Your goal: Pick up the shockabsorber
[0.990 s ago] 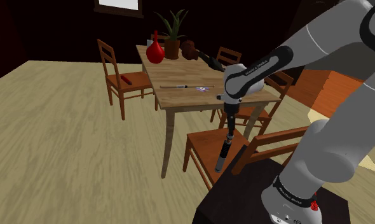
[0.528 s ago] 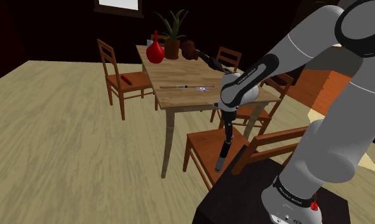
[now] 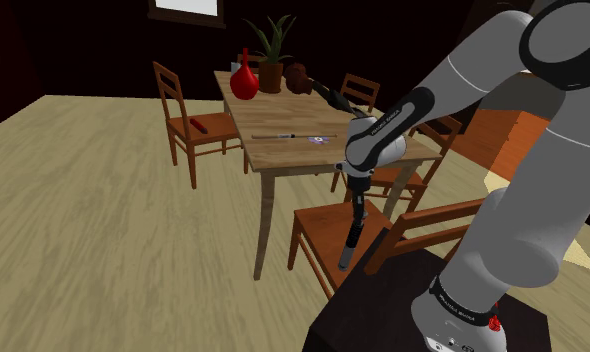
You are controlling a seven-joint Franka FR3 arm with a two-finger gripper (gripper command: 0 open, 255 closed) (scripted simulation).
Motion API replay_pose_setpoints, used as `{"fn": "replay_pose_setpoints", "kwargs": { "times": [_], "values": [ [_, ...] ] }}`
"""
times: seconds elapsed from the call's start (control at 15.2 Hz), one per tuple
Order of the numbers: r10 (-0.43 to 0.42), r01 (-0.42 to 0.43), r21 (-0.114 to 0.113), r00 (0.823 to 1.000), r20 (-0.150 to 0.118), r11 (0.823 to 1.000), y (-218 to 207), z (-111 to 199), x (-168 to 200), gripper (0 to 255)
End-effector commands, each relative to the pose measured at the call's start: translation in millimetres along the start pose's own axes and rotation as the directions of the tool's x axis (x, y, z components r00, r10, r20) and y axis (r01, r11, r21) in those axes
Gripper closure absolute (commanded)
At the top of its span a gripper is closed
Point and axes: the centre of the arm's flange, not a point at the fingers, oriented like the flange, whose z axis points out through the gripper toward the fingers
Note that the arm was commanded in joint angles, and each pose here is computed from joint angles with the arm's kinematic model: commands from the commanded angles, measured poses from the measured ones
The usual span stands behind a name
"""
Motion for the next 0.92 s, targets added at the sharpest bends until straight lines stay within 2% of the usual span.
{"fn": "replay_pose_setpoints", "kwargs": {
  "times": [0.0,0.2,0.86],
  "values": [
    [0.000,0.000,0.001,1.000,0.002,1.000,-0.3,1.0,-0.2,255],
    [0.000,0.000,0.002,1.000,0.002,1.000,0.2,0.7,-0.9,255],
    [0.000,0.000,0.002,1.000,0.002,1.000,-9.9,-50.0,-11.7,255]
  ]
}}
